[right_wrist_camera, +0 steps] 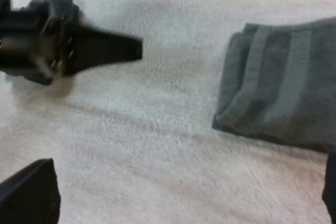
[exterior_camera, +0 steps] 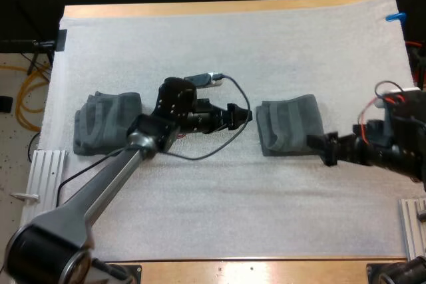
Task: Pick towel from pile fold and stack
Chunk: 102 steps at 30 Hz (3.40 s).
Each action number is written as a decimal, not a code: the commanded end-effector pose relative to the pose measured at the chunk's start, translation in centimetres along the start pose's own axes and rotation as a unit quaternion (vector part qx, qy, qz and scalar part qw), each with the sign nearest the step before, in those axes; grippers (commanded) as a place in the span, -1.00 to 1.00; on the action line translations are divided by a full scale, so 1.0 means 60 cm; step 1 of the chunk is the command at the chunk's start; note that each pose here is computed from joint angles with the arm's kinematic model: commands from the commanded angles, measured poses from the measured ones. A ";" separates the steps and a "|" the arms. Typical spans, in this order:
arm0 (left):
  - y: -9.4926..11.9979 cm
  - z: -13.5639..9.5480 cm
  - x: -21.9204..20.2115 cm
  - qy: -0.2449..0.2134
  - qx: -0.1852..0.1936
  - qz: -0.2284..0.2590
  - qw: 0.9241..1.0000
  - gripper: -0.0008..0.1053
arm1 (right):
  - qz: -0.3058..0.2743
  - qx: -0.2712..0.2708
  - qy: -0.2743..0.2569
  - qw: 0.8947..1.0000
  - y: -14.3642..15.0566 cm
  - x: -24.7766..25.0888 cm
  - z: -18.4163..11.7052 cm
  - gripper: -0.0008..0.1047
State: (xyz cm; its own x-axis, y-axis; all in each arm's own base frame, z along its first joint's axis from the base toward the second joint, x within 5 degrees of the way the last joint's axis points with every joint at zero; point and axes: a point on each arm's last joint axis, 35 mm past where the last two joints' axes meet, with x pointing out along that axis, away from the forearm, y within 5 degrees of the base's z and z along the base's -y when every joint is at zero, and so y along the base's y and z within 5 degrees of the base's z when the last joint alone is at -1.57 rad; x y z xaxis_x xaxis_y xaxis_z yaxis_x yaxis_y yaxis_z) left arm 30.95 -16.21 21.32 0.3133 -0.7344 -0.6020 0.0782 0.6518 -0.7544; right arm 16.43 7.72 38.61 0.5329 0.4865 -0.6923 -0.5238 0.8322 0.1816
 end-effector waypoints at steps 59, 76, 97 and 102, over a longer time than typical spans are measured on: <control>-0.032 -0.020 0.245 0.128 -0.101 0.089 0.983 -0.55 | -0.093 0.000 0.005 0.996 0.002 -0.056 -0.085 0.91; -0.062 0.073 0.137 0.104 0.078 0.086 0.988 -0.98 | -0.091 0.012 -0.007 0.996 0.002 -0.056 -0.081 0.91; 0.108 0.158 -0.281 0.051 -0.005 0.200 0.979 -0.98 | -0.066 0.016 -0.038 0.997 0.005 -0.056 -0.070 0.91; 0.158 0.148 -0.325 0.045 -0.048 0.211 0.975 -0.98 | -0.066 0.016 -0.038 0.997 0.005 -0.056 -0.070 0.91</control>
State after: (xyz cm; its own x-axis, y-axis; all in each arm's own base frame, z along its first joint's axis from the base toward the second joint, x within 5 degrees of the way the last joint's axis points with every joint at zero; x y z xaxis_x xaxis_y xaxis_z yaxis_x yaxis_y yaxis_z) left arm 34.16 6.29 28.04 0.2223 -0.4072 -0.8859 -0.1402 0.8859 -0.4423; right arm 11.70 5.23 37.91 0.6406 0.3805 -0.6670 -0.4204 0.9006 0.1099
